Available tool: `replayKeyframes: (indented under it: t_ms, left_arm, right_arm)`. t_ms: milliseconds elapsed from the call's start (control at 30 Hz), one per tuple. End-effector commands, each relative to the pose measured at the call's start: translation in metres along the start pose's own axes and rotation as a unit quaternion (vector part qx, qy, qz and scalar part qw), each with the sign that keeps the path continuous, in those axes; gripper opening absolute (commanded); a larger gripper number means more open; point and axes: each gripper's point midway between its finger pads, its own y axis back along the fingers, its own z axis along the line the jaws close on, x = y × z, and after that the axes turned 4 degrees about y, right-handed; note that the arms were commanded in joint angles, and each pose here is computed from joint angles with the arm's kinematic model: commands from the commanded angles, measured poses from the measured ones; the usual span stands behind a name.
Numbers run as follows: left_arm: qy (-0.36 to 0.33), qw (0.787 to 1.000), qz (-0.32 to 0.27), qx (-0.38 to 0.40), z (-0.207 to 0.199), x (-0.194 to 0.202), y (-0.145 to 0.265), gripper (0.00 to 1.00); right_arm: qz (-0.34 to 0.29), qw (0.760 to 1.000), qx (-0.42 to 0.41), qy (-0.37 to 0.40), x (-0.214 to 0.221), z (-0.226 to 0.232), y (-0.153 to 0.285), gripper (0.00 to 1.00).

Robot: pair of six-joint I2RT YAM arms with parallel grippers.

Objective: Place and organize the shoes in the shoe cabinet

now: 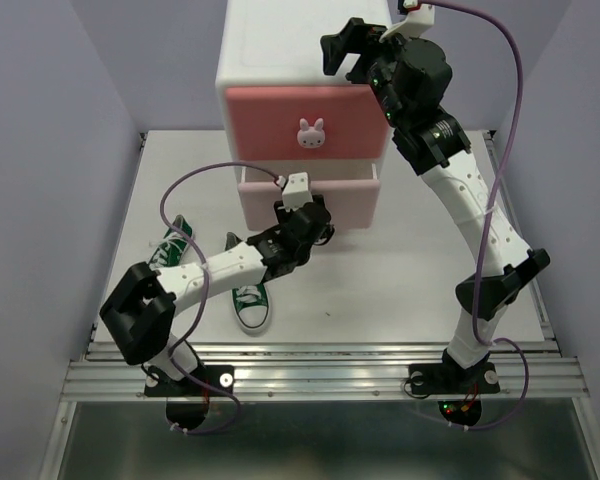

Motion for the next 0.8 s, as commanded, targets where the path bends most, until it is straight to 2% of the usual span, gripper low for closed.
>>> replayKeyframes:
  t_ms: [0,33,167,500,667,700,733,767]
  left_arm:
    - [0.028,0.996,0.053,0.058,-0.03,0.025,0.068,0.17]
    - [0.036,0.995,0.058,0.068,-0.033,0.023,0.082,0.17]
    - [0.06,0.987,0.136,0.062,-0.025,0.06,0.13,0.17]
    - [0.007,0.958,0.278,0.065,0.002,0.155,0.216,0.17]
    - [0.007,0.948,0.313,0.06,0.009,0.177,0.252,0.21]
    - [0.006,0.948,0.312,0.06,0.009,0.176,0.254,0.24]
    - [0.004,0.949,0.308,0.062,0.007,0.175,0.254,0.48]
    - [0.001,0.95,0.305,0.061,0.008,0.173,0.254,0.58]
  right_arm:
    - [0.193,0.978,0.074,0.026,0.139,-0.042,0.004,1.0]
    - [0.194,0.978,0.075,0.027,0.14,-0.043,0.004,1.0]
    - [0.201,0.976,0.077,0.03,0.146,-0.045,0.006,1.0]
    - [0.22,0.971,0.082,0.037,0.165,-0.05,0.008,1.0]
    - [0.233,0.968,0.085,0.032,0.178,-0.052,0.01,1.0]
    - [0.232,0.968,0.086,0.033,0.179,-0.053,0.009,1.0]
    - [0.231,0.968,0.087,0.035,0.178,-0.053,0.009,1.0]
    - [0.229,0.969,0.09,0.037,0.177,-0.054,0.009,1.0]
